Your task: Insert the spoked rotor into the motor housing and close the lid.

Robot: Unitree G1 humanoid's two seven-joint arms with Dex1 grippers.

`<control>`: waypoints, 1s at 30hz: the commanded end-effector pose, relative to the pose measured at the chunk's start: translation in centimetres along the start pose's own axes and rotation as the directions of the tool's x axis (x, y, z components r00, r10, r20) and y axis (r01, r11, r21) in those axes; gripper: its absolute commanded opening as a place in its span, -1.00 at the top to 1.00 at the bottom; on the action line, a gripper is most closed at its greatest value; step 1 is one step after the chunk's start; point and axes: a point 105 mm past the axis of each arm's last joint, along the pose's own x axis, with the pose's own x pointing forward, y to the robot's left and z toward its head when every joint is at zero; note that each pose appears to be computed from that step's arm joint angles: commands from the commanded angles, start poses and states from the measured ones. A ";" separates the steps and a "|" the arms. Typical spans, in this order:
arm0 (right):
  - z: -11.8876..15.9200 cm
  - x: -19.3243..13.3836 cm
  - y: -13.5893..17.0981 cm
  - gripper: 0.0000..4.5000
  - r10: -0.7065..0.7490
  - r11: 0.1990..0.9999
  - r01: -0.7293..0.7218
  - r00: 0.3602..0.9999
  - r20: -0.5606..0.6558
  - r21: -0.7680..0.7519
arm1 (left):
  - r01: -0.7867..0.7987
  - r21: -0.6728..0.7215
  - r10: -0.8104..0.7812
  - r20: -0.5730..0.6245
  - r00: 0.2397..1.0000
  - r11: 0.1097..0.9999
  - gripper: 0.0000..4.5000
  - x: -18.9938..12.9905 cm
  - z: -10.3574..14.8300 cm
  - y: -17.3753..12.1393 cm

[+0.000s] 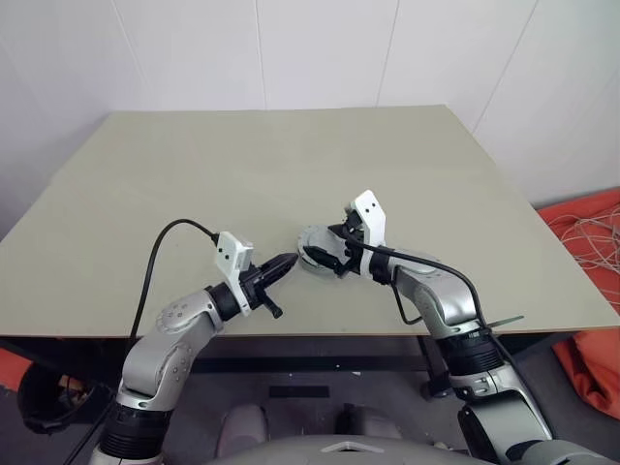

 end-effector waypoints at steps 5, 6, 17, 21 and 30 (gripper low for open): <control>1.5 -0.1 -1.0 -0.99 0.027 0.997 -0.025 0.999 0.030 -0.073 | 0.005 0.032 -0.007 0.049 0.999 0.999 1.00 -0.1 1.7 -0.3; 1.3 -0.2 -1.0 -0.99 0.034 0.997 -0.032 0.999 0.023 -0.075 | 0.004 0.033 -0.006 0.049 0.999 0.999 1.00 -0.1 1.7 -0.3; 0.0 0.0 -0.3 -0.99 0.080 0.993 -0.082 0.997 -0.024 -0.081 | -0.005 0.029 0.004 0.046 0.999 1.000 1.00 -0.2 1.5 0.0; -0.1 0.3 -0.1 -0.99 0.080 0.993 -0.082 0.996 -0.026 -0.084 | -0.007 0.028 0.006 0.045 0.999 1.000 1.00 -0.3 1.4 0.1; 0.0 0.7 -0.1 -0.42 0.064 0.993 -0.067 0.998 -0.029 -0.098 | -0.009 0.026 0.008 0.046 0.999 1.000 1.00 -0.3 1.3 0.0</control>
